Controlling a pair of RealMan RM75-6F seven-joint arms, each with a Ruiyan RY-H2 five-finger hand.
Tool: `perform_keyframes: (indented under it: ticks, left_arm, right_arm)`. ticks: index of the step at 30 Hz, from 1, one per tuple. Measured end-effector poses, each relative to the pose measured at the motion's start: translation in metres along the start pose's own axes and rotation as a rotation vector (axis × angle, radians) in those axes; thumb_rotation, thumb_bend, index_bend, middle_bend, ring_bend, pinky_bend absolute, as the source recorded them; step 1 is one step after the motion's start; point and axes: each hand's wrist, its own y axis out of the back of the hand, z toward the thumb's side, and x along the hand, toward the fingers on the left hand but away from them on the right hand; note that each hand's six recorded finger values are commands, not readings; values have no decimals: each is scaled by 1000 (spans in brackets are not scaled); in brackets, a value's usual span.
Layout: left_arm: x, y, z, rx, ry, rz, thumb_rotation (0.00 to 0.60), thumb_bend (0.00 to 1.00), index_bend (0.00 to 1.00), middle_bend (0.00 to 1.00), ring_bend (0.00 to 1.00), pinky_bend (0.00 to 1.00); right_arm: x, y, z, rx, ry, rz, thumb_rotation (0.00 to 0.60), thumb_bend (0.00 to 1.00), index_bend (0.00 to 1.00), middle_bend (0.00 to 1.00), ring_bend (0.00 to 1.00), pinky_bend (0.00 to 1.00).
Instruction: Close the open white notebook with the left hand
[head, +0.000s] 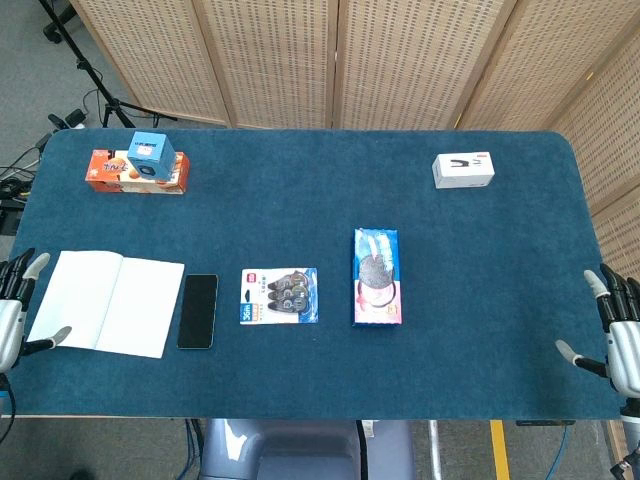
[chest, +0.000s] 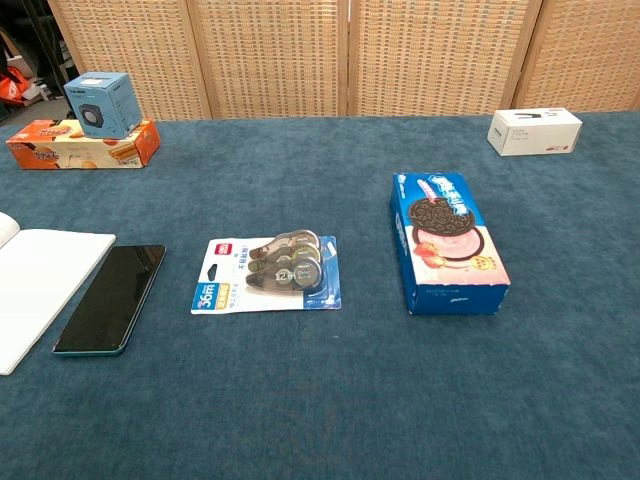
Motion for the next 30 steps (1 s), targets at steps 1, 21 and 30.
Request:
perform_keyframes:
  ticks: [1, 21, 30]
  left_arm:
    - [0, 0, 0, 0, -1, -2, 600, 43, 0, 0, 0, 0]
    - [-2, -52, -24, 118, -59, -123, 600, 356, 0, 0, 0, 0]
    - [-9, -104, -53, 159, -136, -167, 600, 391, 0, 0, 0, 0]
  right_arm:
    - [0, 0, 0, -1, 1, 1, 600, 0, 0, 0, 0, 0]
    - [-2, 0, -1, -45, 4, 26, 600, 0, 0, 0, 0, 0]
    - [-2, 0, -2, -52, 2, 27, 600, 0, 0, 0, 0, 0]
